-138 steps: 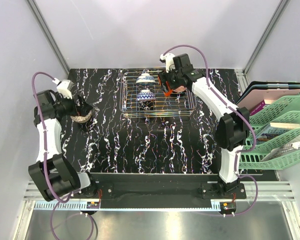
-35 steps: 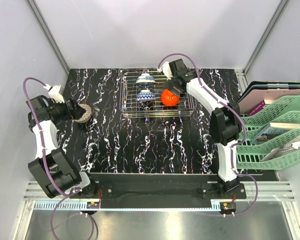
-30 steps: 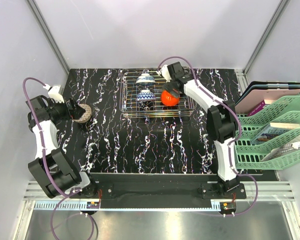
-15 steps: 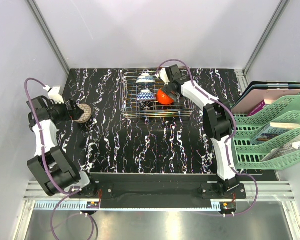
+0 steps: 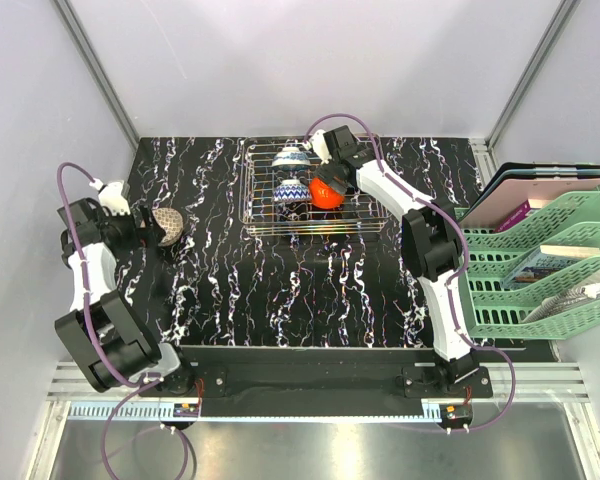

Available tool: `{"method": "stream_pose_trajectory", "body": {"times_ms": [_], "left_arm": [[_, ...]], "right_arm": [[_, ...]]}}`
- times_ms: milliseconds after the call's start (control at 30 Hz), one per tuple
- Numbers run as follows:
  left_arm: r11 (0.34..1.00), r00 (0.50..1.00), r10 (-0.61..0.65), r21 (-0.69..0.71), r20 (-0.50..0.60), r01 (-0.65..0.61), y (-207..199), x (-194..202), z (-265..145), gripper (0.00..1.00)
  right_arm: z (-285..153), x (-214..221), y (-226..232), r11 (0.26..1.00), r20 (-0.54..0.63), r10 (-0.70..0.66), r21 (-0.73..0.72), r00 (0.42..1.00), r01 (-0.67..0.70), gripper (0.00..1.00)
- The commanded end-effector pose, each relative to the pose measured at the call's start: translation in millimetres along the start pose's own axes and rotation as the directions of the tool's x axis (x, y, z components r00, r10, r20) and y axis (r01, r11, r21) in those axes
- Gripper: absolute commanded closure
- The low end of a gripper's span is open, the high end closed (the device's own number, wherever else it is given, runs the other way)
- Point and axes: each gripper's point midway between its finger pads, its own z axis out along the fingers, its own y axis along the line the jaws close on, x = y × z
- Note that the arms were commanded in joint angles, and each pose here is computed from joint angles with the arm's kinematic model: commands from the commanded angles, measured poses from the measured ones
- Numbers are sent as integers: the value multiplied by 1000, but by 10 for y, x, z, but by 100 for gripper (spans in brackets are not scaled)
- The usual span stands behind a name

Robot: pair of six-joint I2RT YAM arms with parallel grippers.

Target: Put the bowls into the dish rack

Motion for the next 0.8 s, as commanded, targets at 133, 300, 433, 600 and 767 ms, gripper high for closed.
{"method": "stream_pose_trajectory", "body": {"times_ms": [133, 300, 433, 600, 767], "left_arm": [[991, 997, -33, -133, -76, 23, 359, 205, 100, 1], [979, 991, -72, -200, -112, 48, 554, 264, 191, 1], [973, 986, -111, -216, -128, 82, 690, 273, 343, 1], [967, 987, -122, -238, -107, 93, 854, 123, 480, 1], [981, 991, -104, -171, -80, 89, 766, 12, 509, 1]], "right_arm": [[-129, -241, -35, 999, 63, 25, 20, 998, -26, 0], [-412, -203, -153, 998, 73, 40, 38, 997, -43, 0], [-815, -260, -287, 996, 138, 79, 31, 987, -84, 0], [-1120, -214, -326, 994, 173, 104, 13, 979, -108, 0], [-1316, -148, -420, 994, 178, 97, 41, 979, -106, 0]]}}
